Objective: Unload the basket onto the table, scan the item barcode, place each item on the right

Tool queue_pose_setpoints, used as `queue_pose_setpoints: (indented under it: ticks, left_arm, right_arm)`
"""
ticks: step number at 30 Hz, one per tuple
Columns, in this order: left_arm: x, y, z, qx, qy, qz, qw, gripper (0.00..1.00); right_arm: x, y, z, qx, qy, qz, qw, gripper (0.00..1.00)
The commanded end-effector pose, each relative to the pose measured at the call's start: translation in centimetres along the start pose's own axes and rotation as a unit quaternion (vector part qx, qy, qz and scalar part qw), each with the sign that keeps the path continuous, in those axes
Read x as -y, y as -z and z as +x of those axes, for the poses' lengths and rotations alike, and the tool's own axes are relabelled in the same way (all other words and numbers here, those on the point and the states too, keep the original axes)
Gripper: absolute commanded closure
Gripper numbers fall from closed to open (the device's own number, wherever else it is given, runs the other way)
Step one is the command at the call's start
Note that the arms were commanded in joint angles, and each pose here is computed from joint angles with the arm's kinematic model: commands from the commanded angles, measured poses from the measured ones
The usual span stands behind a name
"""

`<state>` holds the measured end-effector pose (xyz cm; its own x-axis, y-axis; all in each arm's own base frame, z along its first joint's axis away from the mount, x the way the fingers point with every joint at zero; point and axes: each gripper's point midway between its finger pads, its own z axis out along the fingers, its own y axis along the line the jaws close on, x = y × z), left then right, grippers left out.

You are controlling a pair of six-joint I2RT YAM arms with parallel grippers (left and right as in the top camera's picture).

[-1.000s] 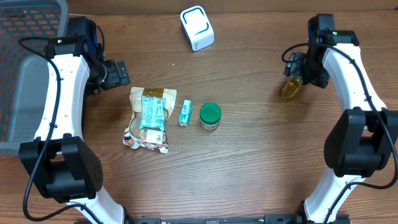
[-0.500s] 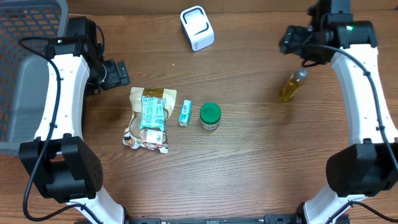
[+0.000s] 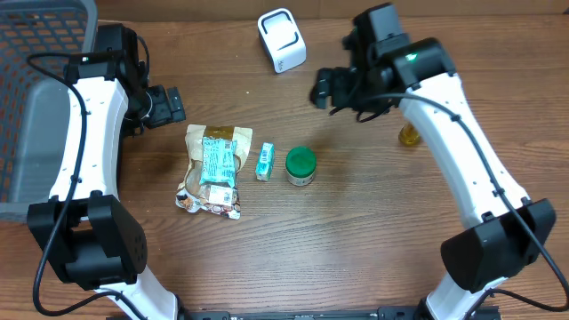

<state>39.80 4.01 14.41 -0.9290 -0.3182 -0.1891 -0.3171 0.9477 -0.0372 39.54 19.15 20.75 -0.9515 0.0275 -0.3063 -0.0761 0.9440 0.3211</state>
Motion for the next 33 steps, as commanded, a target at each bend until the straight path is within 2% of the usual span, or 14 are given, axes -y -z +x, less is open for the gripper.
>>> queue_pose_setpoints:
  ticks: [1,7,33]
  left_arm:
    - [0.3,0.1,0.2,0.0,-0.011,0.004,1.0,0.0]
    - [0.4,0.1,0.2,0.0,-0.011,0.004,1.0,0.0]
    - [0.4,0.1,0.2,0.0,-0.011,0.004,1.0,0.0]
  right_arm:
    - [-1.4,-0.8,2.1,-0.027,-0.014,0.002,1.0,0.0]
    - [-2.2,-2.4,4.5,-0.057,-0.004,0.007,0.998,0.0]
    - [-2.1,-2.5,4.4,-0.053,0.003,0.011,0.999,0.0]
